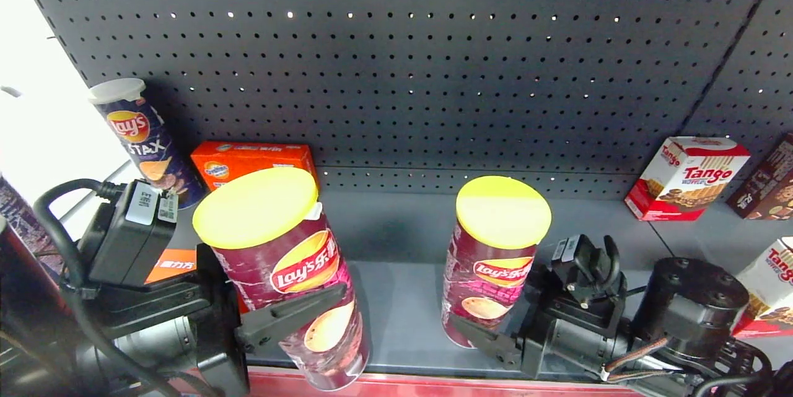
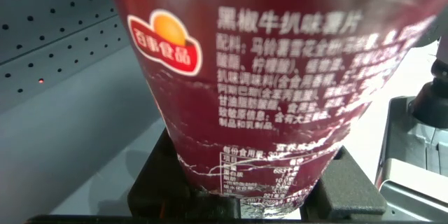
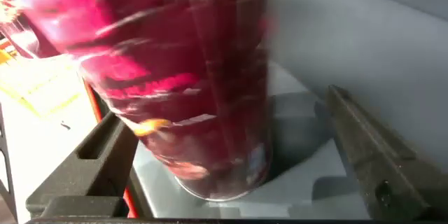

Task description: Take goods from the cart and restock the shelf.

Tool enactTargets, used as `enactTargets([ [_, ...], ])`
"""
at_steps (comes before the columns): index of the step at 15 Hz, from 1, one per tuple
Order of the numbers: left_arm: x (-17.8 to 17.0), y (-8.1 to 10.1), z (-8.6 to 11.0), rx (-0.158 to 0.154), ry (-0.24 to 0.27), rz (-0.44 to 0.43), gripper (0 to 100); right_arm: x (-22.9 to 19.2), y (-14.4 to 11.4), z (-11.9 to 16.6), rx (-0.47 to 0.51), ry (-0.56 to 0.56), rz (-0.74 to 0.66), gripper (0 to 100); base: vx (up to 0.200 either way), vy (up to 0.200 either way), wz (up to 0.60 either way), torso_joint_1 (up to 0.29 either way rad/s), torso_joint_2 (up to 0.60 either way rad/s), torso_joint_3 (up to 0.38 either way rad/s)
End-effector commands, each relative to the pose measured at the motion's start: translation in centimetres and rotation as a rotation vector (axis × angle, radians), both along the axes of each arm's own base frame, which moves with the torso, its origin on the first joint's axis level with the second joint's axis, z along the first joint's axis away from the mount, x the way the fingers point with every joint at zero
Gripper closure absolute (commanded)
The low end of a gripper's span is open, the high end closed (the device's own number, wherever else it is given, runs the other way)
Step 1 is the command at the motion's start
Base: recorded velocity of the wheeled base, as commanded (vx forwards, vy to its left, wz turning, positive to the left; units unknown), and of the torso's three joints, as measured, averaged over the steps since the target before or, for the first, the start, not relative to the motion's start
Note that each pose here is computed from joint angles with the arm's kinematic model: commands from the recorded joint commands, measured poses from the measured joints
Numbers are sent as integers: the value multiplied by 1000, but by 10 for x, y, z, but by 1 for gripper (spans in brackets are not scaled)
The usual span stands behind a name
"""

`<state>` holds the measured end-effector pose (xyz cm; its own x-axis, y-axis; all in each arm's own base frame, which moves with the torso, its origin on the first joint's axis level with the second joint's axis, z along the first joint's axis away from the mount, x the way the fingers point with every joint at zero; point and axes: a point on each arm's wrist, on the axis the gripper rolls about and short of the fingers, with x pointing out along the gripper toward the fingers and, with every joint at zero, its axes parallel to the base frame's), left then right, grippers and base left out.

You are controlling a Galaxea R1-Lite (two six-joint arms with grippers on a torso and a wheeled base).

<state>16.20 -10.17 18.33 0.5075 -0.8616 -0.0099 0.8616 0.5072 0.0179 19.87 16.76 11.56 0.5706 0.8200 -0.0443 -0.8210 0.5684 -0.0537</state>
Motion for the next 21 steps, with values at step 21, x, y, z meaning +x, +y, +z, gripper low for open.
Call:
enactTargets([
  [21,-1,-1,0,-1,-7,-11,100,-179,-156,12,47,-76,-433,0,0,0,0,0,0,0],
])
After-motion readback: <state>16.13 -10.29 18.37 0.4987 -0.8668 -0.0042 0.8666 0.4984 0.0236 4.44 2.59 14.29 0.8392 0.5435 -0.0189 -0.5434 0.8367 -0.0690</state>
